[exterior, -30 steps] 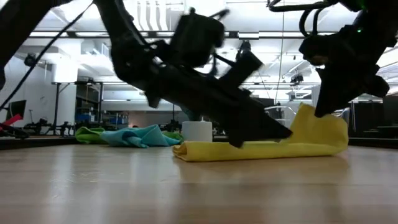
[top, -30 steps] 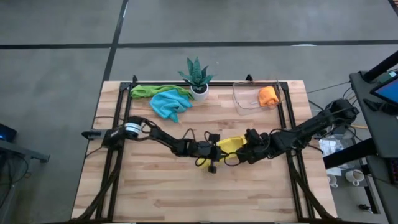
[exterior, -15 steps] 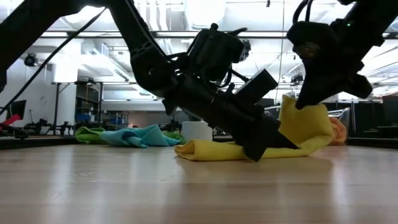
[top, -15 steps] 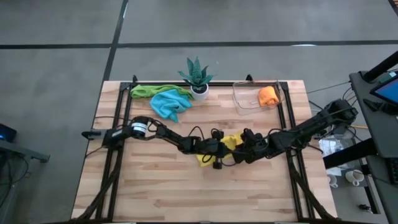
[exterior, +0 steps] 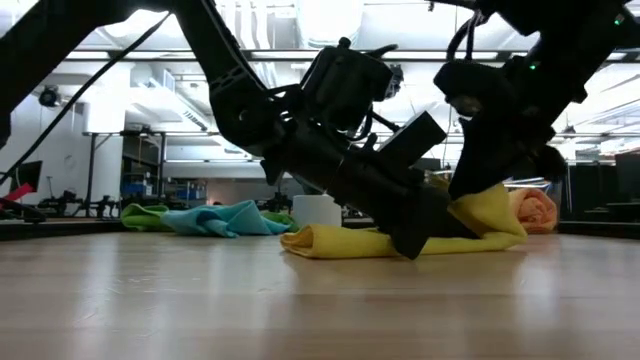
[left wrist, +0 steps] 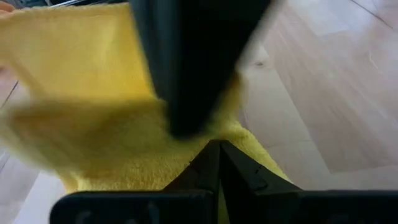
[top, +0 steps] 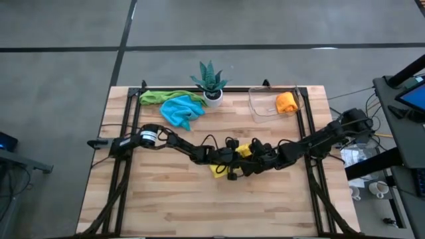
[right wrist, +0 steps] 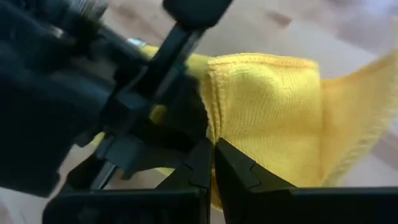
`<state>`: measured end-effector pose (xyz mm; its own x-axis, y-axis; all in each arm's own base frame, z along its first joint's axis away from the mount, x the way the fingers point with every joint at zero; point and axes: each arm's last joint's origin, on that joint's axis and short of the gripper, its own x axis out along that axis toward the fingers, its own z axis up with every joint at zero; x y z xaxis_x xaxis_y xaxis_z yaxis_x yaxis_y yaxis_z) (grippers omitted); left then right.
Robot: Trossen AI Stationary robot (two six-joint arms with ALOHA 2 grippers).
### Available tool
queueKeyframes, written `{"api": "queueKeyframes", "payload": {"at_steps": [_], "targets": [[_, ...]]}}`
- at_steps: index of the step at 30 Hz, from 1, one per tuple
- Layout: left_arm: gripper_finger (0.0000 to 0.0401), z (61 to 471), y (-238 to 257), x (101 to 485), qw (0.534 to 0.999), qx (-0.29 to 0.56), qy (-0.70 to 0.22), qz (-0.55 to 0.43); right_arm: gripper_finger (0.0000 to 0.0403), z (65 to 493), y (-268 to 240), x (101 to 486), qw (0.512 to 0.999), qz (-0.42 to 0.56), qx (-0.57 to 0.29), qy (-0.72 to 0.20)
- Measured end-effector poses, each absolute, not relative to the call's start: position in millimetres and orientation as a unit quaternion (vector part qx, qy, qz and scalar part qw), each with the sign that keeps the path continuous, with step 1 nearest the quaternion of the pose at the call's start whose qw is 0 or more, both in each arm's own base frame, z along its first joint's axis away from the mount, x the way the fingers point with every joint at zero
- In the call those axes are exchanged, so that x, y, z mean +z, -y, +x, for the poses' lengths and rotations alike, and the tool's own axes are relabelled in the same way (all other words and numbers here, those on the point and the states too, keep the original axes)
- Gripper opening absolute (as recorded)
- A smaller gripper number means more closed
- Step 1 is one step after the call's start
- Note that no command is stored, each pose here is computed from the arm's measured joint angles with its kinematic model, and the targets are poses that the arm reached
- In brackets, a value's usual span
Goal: Roll microfiber towels into tight, uniform cylinder then place into a basket
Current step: Roll the yellow microfiber cloth
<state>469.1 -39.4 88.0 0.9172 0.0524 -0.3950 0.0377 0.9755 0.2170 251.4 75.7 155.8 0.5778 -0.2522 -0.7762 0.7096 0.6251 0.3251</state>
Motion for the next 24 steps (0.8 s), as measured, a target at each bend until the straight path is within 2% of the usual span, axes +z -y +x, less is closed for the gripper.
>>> {"api": "queueKeyframes", "payload": {"at_steps": [9,17,20,24], "targets": [[0.0,469,39,88,0.973,0.006,-0.204,0.111,0.0009,256,-79,143,0.827,0.305,-0.261,-0.392],[0.0,469,39,88,0.973,0.007,-0.201,0.111,0.0012,260,-80,154,0.843,0.304,-0.239,-0.373],[0.0,469,39,88,0.973,0.008,-0.201,0.111,0.0034,260,-81,161,0.852,0.304,-0.224,-0.363],[0.0,469,39,88,0.973,0.007,-0.201,0.111,0.0086,261,-82,167,0.856,0.309,-0.206,-0.36]]}}
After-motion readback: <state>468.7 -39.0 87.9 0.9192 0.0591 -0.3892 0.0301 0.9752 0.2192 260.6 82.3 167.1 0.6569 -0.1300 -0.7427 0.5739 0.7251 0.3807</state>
